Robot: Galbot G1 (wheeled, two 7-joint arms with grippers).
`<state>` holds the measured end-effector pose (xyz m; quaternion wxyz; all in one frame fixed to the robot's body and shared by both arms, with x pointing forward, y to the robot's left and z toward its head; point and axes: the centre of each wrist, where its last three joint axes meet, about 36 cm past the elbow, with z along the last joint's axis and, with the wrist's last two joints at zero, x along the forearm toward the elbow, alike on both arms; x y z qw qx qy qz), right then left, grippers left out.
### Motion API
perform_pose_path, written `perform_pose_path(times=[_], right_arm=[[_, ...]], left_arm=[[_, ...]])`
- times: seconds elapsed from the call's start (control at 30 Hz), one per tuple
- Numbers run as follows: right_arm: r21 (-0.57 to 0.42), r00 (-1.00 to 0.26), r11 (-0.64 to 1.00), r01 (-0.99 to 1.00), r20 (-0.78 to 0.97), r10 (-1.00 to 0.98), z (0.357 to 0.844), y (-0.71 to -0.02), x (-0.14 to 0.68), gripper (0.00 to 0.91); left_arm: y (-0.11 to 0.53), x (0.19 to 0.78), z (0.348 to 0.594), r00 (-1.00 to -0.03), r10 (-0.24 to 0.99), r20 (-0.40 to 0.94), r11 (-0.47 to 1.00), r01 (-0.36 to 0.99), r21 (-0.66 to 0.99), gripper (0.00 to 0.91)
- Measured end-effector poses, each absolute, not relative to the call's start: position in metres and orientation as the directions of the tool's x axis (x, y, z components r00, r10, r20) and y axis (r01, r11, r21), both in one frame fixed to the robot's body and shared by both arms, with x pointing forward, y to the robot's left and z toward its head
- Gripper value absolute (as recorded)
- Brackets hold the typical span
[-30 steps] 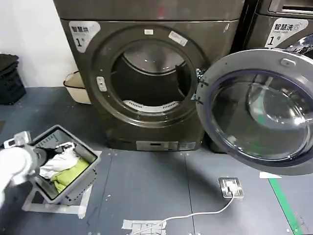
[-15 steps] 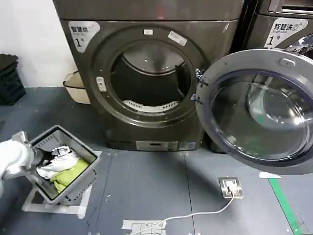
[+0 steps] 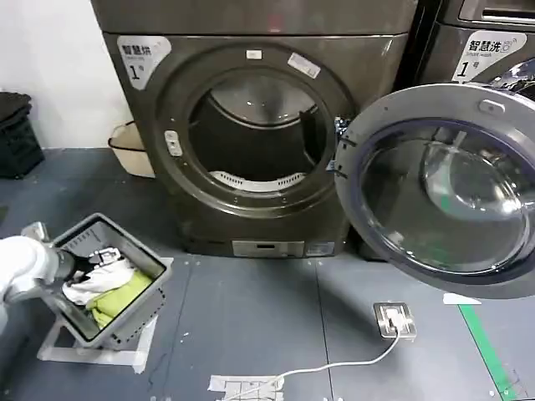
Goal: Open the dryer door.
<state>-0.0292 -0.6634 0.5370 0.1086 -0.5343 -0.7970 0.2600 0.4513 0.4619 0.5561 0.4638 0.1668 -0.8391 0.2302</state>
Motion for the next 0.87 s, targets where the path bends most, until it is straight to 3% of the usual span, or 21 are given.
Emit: perform_pose_path(times=[0.87], right_arm=[[-0.541, -0.418, 0.303, 0.785, -0.101, 0.903, 0.5331, -0.6621, -0.0311, 0.907]], left_arm=[[0.4671, 0.4565, 0.5586, -0.512, -0.063, 0.856, 0.83, -0.504, -0.241, 0.907]])
